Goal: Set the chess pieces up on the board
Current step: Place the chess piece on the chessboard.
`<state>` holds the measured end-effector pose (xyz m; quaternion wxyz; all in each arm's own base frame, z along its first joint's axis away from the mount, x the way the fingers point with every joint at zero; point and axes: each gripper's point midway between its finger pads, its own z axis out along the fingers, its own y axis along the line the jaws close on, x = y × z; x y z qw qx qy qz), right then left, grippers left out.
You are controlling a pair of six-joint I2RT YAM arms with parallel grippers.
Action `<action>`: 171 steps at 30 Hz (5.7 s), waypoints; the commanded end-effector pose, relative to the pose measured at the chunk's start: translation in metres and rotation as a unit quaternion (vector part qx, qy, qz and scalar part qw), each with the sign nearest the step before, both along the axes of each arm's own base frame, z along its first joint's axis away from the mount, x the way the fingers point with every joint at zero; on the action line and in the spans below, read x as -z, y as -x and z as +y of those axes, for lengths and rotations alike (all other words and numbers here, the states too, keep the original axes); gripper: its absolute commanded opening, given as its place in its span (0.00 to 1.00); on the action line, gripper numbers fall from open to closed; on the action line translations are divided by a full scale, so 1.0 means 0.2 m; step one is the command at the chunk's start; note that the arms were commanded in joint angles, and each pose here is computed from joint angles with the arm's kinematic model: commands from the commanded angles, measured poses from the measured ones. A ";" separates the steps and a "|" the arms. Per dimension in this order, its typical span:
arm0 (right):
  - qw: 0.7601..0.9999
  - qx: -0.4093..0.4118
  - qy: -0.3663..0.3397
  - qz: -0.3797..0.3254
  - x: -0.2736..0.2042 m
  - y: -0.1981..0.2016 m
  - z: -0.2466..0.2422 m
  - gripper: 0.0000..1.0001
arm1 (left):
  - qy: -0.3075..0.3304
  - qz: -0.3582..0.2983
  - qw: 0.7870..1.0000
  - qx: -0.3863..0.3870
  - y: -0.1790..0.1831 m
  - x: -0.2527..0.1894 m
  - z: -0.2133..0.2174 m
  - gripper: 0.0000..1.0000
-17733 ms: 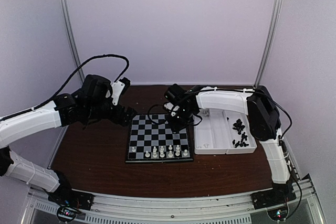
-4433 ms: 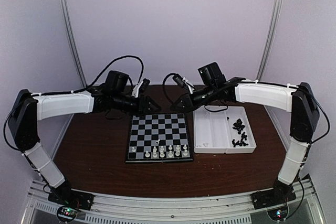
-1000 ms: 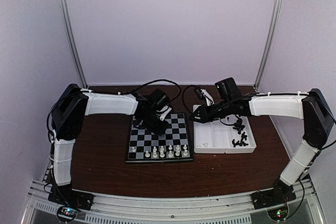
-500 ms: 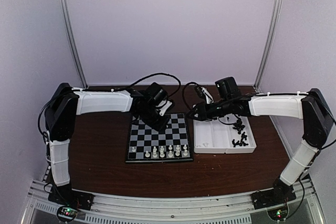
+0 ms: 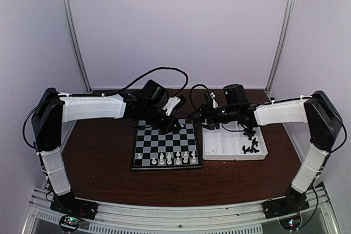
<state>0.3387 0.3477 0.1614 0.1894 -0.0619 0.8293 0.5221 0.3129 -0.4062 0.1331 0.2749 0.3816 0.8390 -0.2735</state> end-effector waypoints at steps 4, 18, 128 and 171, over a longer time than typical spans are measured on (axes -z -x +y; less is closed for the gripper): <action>0.997 -0.017 -0.061 0.035 -0.05 0.01 0.12 0.54 | 0.061 -0.038 0.997 0.042 0.03 -0.17 -0.07 0.03; 0.991 -0.033 -0.106 0.069 -0.02 0.01 0.20 0.45 | 0.061 -0.048 0.996 0.044 0.03 -0.18 -0.07 0.03; 0.962 0.009 -0.258 0.085 -0.35 0.06 0.19 0.36 | 0.179 -0.179 0.967 0.012 0.05 -0.48 0.03 0.00; 0.998 0.053 -0.002 -0.027 -0.16 0.00 -0.24 0.60 | -0.378 0.143 0.914 0.044 0.30 -0.19 0.68 0.00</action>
